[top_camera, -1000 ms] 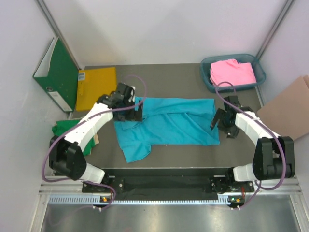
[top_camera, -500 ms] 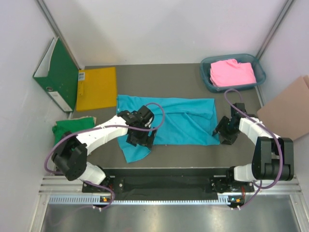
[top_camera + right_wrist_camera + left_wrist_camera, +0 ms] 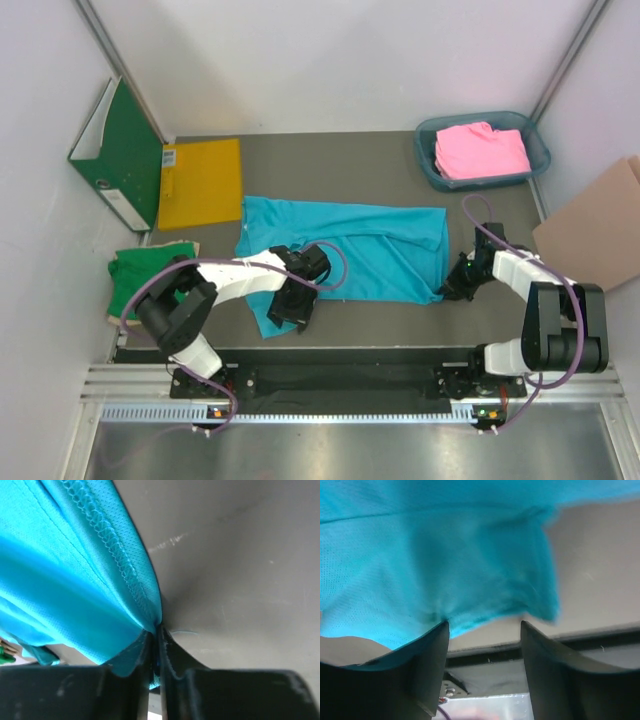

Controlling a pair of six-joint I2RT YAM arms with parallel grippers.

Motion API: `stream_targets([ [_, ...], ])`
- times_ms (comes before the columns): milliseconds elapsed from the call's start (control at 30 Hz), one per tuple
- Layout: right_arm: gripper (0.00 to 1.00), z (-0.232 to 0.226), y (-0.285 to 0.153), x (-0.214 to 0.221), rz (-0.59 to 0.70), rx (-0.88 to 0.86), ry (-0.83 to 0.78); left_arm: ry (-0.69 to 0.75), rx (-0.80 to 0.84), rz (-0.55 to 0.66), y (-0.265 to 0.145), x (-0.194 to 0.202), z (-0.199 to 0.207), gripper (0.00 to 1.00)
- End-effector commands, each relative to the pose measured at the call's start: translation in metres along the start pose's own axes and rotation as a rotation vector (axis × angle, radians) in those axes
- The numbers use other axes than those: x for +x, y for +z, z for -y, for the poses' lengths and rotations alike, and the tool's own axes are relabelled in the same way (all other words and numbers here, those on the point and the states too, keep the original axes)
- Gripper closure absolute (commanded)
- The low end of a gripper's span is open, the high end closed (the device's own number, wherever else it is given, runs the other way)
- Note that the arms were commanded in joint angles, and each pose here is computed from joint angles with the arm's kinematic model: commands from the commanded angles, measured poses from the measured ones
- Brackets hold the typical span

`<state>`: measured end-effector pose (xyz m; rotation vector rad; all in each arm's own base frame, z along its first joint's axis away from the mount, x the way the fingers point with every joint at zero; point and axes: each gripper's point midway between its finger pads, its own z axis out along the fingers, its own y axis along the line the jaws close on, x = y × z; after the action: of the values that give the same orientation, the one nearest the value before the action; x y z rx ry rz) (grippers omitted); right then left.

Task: Fold and stack the t-shirts
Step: Grap the side of the flattened tshirt closest away from the robot with both arms, then fold the other side of the tshirt into a rectangle

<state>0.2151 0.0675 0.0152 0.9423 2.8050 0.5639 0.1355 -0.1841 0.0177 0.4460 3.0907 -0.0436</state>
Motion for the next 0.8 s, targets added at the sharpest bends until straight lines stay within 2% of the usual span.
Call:
stream_targets([
  [0,0.96,-0.009,-0.004,-0.004,0.021,-0.050,-0.022,-0.065,-0.176,0.043,0.017,-0.009,-0.027,0.48],
  [100,0.99,-0.012,-0.008,-0.006,0.039,-0.064,-0.036,-0.090,-0.305,0.061,0.018,-0.017,-0.045,0.72],
  [133,1.00,-0.014,-0.011,-0.007,0.045,-0.068,-0.042,-0.093,-0.326,0.062,0.017,-0.018,-0.048,0.89],
  [167,1.00,-0.015,-0.012,-0.008,0.048,-0.071,-0.046,-0.094,-0.341,0.071,0.014,-0.022,-0.048,1.00],
  [300,1.00,-0.021,-0.022,-0.012,0.066,-0.082,-0.078,-0.116,-0.359,0.119,-0.010,-0.033,-0.050,1.00],
  [467,1.00,-0.033,-0.033,-0.022,0.103,-0.108,-0.108,-0.164,-0.476,0.178,-0.055,-0.042,-0.069,1.00],
  [767,0.99,-0.055,-0.036,-0.047,0.118,-0.139,-0.132,-0.271,-0.559,0.258,-0.086,-0.086,-0.090,1.00],
])
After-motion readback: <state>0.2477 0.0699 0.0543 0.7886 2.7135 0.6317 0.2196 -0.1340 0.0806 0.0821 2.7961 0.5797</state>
